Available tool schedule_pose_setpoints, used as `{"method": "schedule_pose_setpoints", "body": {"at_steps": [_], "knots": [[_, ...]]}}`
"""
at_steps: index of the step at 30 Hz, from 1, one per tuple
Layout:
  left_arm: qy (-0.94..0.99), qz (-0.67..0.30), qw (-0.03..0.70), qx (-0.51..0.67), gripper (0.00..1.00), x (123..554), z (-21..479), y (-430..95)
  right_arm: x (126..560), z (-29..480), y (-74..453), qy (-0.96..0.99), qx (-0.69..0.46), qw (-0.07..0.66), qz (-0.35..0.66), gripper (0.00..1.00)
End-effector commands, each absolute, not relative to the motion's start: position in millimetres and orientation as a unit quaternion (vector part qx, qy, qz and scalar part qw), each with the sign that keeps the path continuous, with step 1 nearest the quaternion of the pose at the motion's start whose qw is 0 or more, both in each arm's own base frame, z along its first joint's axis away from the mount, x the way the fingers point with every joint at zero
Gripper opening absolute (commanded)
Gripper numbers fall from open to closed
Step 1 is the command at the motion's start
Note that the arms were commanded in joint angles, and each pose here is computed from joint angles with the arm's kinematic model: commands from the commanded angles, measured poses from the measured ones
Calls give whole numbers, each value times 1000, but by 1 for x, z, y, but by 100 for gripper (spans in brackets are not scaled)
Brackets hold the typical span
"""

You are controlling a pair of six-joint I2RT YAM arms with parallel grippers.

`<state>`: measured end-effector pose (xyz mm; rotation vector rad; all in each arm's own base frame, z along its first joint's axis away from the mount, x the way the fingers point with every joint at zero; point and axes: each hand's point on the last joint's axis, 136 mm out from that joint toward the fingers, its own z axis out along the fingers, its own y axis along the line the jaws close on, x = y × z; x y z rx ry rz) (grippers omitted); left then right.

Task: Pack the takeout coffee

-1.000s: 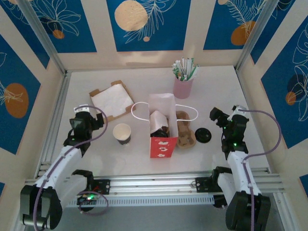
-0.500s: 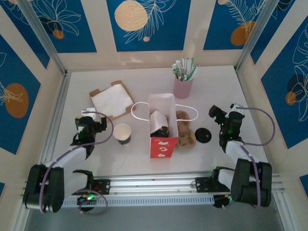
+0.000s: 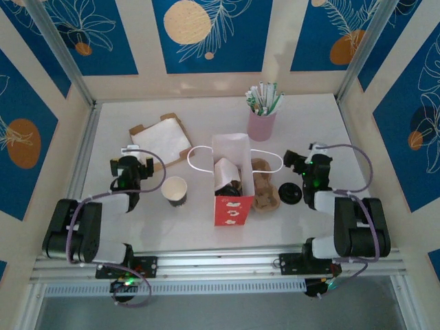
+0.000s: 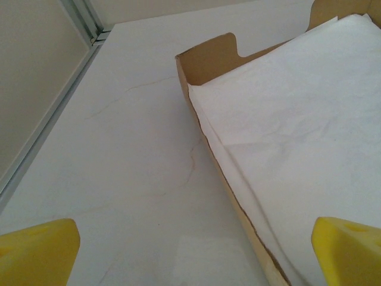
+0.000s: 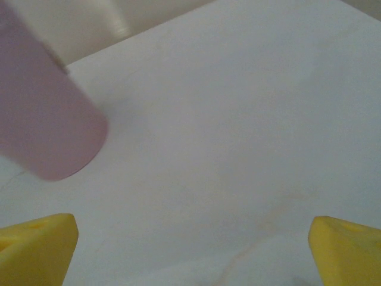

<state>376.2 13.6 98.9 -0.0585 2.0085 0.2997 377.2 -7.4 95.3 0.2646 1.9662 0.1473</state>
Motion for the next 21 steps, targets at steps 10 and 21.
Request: {"method": "schedule_pose_setpoints", "body": {"at_steps": [10,21], "knots": [[828,122,546,-39,100,383,113,23,395,93,9,823,38,566,38,99],[793,56,607,-11,100,374,120,0,396,94,10,822,36,567,37,99]]}}
